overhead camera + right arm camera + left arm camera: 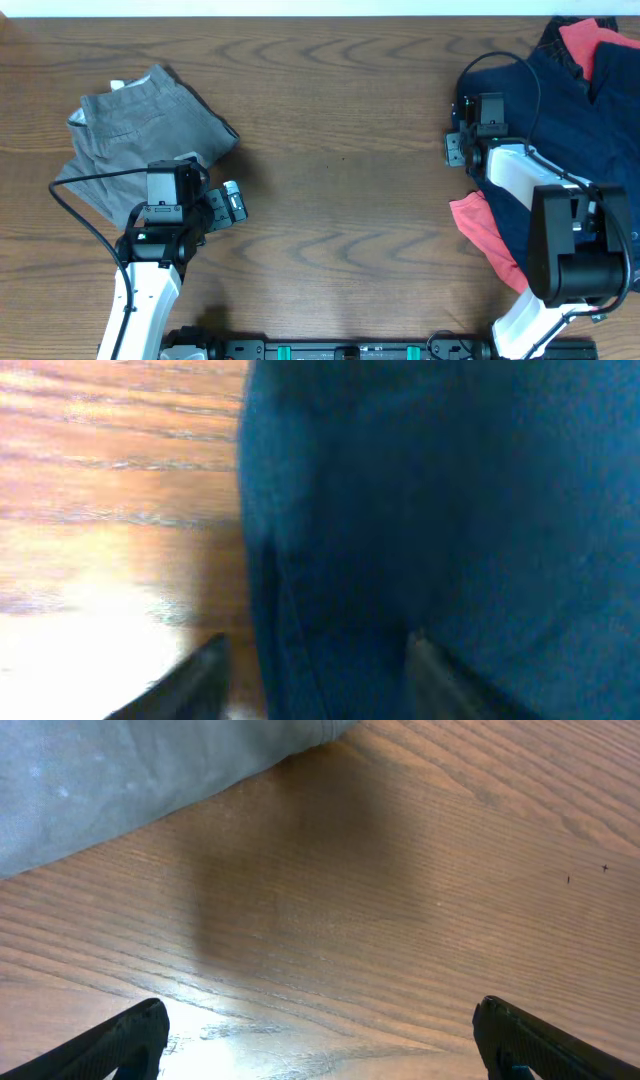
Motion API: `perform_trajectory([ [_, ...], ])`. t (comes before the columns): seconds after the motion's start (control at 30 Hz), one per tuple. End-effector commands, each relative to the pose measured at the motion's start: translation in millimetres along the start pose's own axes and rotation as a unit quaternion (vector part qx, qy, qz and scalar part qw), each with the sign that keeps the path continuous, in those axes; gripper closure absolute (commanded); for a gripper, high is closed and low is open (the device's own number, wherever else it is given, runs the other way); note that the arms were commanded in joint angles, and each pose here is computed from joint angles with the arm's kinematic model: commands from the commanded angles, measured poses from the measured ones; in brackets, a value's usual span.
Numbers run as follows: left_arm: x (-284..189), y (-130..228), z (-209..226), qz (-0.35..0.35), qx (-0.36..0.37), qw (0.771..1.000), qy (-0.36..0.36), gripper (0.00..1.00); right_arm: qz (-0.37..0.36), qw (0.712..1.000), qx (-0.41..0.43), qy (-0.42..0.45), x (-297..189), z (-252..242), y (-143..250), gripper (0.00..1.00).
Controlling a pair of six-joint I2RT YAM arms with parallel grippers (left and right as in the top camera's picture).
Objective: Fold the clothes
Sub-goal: 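Reach the right gripper into the navy clothing pile and grasp it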
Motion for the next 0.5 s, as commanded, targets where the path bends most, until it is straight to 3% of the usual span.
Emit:
perform_trajectory([
  [0.0, -3, -5, -3, -0.007, 0.001, 1.0, 0.004, 0.02, 0.017, 0.999, 0.029, 0.028, 10, -10, 7, 0.64],
  [0.03, -3, -5, -3, -0.007, 0.001, 1.0, 0.003, 0.02, 0.02, 0.998, 0.048, 0.043, 10, -16, 9, 0.79],
  [0.1, -3, -5, -3, -0.007, 0.001, 1.0, 0.003, 0.02, 0.021, 0.994, 0.085, 0.06, 11, -27, 11, 0.99],
  [0.3, -3, -6, -3, -0.008, 0.002, 1.0, 0.004, 0.02, 0.003, 0.988, 0.139, 0.069, -3, -52, 2, 0.99],
  [0.47, -3, -8, -4, -0.013, 0.002, 1.0, 0.006, 0.02, -0.085, 0.979, 0.164, 0.082, -69, -83, -50, 0.99],
])
Point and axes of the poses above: each gripper's point midway between its finger pads, its own x axis out along the fingers, its own z axis along the line the jaws close on, y = z × x, the point moved 4 cm from there along -x, back along the fingers, and after that the axes turned 3 degrees about -x, right-handed, at the moved point
